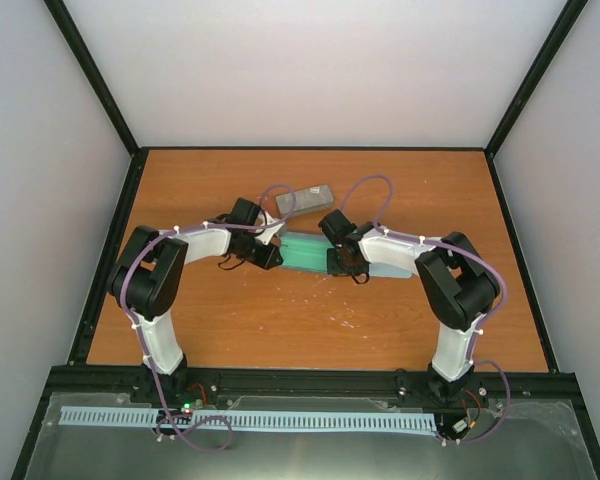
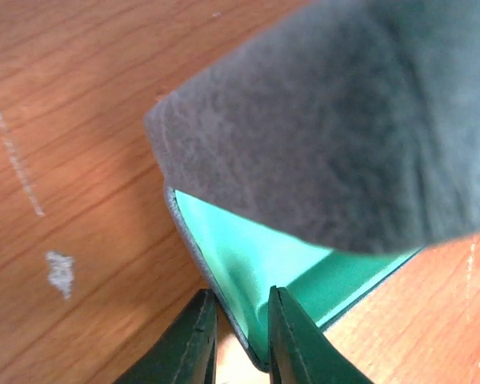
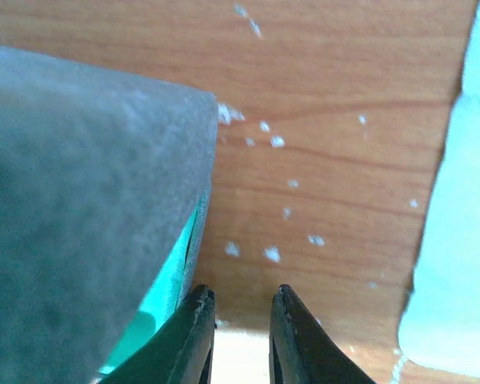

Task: Organize the sunglasses
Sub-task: Place the sunglasses case at the center of the board.

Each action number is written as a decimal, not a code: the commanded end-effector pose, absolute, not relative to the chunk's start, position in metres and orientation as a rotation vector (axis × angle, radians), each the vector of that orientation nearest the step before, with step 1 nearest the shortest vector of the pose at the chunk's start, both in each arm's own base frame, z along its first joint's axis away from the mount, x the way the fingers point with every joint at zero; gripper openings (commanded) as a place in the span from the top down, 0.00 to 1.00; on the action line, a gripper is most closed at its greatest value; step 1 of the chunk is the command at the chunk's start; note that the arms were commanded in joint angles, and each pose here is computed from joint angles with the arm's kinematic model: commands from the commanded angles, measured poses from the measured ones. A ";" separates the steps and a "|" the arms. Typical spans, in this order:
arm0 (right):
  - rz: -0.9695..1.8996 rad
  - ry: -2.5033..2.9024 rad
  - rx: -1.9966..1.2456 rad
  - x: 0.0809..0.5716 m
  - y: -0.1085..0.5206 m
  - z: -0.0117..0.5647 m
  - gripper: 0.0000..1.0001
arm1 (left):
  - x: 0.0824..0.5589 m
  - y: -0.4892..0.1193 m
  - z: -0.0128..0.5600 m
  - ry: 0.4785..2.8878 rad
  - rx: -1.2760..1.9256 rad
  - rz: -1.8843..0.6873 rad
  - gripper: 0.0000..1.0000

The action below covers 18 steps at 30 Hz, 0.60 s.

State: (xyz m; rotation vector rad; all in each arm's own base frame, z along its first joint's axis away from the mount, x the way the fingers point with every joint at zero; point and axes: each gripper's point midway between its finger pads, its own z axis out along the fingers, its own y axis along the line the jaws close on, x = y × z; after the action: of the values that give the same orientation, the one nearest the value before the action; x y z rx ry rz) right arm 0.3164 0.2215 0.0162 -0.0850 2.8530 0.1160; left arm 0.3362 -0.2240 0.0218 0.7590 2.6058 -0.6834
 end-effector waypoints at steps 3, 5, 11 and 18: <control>0.099 2.821 -0.095 0.302 0.207 0.040 0.79 | 0.317 -0.242 0.029 2.577 0.862 -0.760 0.80; 0.088 2.808 -0.092 0.299 0.202 0.049 0.78 | 0.317 -0.241 0.028 2.577 0.861 -0.751 0.77; 0.058 2.746 -0.083 0.298 0.188 0.080 0.74 | 0.323 -0.239 0.037 2.555 0.856 -0.708 0.54; 0.027 2.728 0.055 0.308 0.135 0.087 0.66 | 0.333 -0.234 0.064 2.481 0.862 -0.631 0.49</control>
State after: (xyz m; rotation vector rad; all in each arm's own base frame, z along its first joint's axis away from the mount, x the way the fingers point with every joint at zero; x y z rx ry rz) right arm 0.3034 0.1788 0.0865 -0.0449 2.7306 0.0916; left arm 0.3270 -0.2347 0.0375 0.8338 2.5572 -0.6833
